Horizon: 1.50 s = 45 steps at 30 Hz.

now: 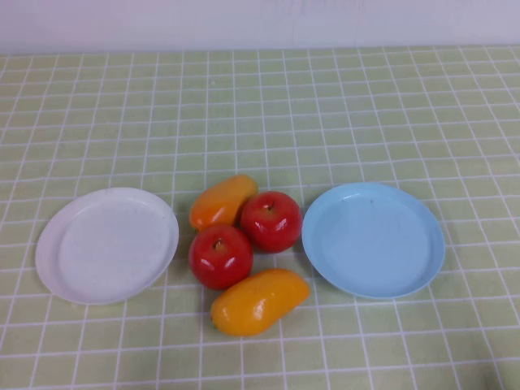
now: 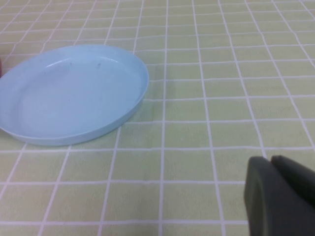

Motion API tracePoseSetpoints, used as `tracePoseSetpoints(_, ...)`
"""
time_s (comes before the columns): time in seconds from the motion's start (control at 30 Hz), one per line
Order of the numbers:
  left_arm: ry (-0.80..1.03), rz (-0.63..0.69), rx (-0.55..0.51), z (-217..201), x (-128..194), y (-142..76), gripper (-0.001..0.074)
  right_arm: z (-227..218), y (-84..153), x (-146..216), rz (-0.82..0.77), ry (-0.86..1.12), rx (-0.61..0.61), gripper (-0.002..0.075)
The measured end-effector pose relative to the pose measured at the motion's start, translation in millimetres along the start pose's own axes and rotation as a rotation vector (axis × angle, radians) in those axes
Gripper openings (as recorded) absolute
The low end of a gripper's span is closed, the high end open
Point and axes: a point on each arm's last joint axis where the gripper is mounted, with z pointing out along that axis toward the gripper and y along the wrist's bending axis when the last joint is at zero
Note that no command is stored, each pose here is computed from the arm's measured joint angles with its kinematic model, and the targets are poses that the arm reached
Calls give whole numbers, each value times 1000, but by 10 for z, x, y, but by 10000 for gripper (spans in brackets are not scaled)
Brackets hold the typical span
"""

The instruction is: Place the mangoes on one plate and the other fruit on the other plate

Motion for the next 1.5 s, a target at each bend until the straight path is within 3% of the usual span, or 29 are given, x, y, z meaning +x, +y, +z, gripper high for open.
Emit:
tracePoseSetpoints(1.2,-1,-32,12,0,-1,-11,1,0,0,0,0,0,0,-16)
tracePoseSetpoints(1.33,-11,-119,43,-1,-13,-39,1,0,0,0,0,0,0,-16)
tracePoseSetpoints(1.5,-71,-363,111,-8,-81,-87,1,0,0,0,0,0,0,-16)
